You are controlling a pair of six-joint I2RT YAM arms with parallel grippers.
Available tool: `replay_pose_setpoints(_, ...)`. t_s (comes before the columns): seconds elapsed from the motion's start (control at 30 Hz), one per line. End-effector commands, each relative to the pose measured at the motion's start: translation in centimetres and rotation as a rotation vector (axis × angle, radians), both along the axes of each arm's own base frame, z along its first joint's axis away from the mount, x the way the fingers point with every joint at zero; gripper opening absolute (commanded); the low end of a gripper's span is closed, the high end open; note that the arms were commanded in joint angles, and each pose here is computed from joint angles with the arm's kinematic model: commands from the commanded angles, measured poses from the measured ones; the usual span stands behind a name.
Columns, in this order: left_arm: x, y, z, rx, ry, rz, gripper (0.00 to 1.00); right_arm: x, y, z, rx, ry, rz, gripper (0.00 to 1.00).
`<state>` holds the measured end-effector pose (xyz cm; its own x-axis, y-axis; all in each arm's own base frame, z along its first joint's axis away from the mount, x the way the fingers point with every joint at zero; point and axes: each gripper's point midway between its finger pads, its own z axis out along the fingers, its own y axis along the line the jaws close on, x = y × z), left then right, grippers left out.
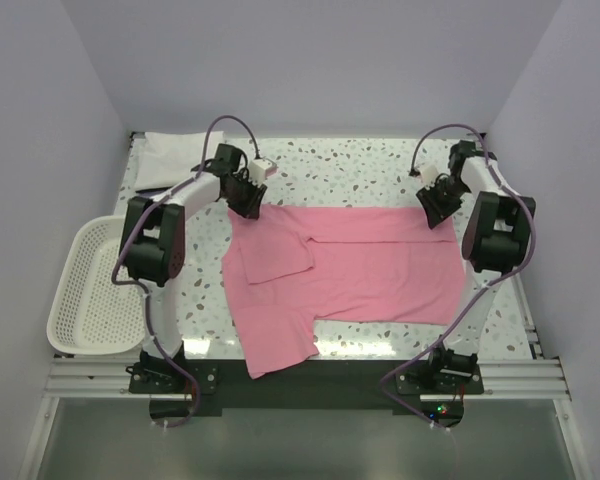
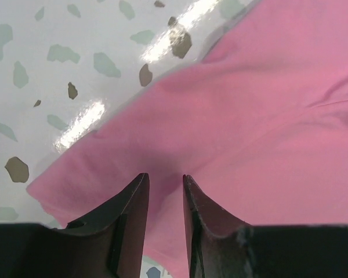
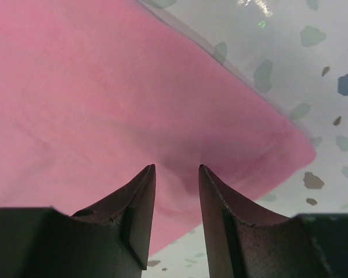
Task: Fold and stack the t-shirts
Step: Fold the tshirt
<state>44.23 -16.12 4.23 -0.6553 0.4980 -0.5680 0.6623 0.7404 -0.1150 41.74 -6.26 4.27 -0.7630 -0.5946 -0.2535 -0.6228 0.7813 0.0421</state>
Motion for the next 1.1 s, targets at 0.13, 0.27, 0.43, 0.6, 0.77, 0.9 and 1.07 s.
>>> replay_pose_setpoints(0.13,0.3,4.1,-4.5,0.095,0.106,0.11,0.34,2.3,-1.8,-4.4,-0.082,-0.019,-0.119,0.38)
replay_pose_setpoints(0.27,2.6,6.0,-5.9,0.11,0.114,0.162,0.32,5.1,-2.6,-4.9,-0.105,-0.055,-0.152,0.38)
replay_pose_setpoints(0.43,5.4,4.2,-3.7,0.015,0.076,0.109,0.34,7.1,-1.4,-3.3,-0.055,-0.085,-0.142,0.43)
replay_pose_setpoints(0.6,5.0,1.6,4.8,-0.133,-0.066,-0.006,0.4,5.8,1.2,4.5,0.066,-0.151,-0.057,0.52)
replay_pose_setpoints(0.77,0.3,1.3,10.4,-0.171,-0.139,-0.116,0.45,-1.6,1.9,8.0,0.045,-0.11,0.099,0.77)
replay_pose_setpoints(0.9,-5.6,2.2,11.5,-0.159,-0.161,-0.161,0.5,-9.1,1.8,8.0,-0.019,-0.062,0.21,0.78)
replay_pose_setpoints(1.07,-11.2,2.3,10.7,-0.176,-0.144,-0.2,0.5,-16.1,1.1,6.3,-0.117,-0.025,0.242,0.71)
